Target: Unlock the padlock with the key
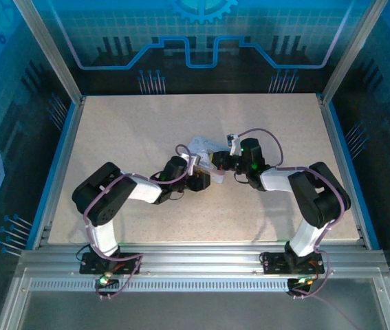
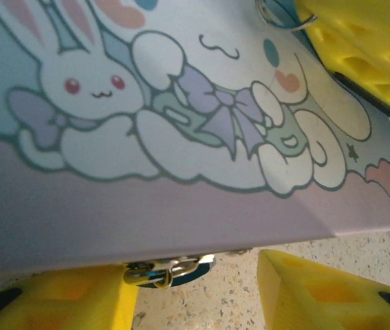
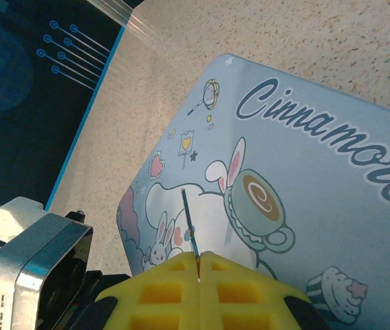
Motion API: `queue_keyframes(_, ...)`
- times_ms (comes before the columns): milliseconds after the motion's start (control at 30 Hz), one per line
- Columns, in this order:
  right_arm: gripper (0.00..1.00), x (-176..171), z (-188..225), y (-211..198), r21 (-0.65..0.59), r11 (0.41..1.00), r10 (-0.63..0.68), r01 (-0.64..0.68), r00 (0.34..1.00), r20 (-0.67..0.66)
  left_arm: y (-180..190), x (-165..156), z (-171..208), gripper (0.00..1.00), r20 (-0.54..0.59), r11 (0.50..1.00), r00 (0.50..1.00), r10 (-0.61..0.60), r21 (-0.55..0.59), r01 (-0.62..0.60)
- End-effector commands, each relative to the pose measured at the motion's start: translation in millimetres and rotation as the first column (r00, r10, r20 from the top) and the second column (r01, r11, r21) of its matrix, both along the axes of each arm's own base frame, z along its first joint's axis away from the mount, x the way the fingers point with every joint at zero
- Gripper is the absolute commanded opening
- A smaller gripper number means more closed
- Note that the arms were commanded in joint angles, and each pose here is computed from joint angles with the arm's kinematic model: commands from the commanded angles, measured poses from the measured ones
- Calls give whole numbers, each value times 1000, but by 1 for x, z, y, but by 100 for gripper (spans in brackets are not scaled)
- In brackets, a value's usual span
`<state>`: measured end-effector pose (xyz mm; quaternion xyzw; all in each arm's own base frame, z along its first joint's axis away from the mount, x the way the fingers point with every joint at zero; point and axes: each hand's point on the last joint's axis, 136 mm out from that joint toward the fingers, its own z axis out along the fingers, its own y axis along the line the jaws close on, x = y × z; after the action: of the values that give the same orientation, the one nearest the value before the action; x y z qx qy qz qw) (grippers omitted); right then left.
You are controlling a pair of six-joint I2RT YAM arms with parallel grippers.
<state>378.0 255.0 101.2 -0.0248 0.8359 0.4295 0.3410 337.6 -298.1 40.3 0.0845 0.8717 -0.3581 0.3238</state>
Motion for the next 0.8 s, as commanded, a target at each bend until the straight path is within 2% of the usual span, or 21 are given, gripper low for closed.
queue_keyframes(0, 0, -8, -16, 7, -16, 1000, 18, -19, 999, -51, -7, 11, 11, 48, 24, 998, 999, 38, -56, -37)
queue_keyframes(467, 0, -9, -19, 9, -10, 1000, 16, -17, 998, -59, -4, 15, 2, 37, -19, 993, 996, 92, -69, -93)
queue_keyframes(767, 0, -6, 8, 10, -4, 1000, 29, -29, 1000, 7, -3, 14, 17, 32, -4, 990, 995, 99, -100, -99)
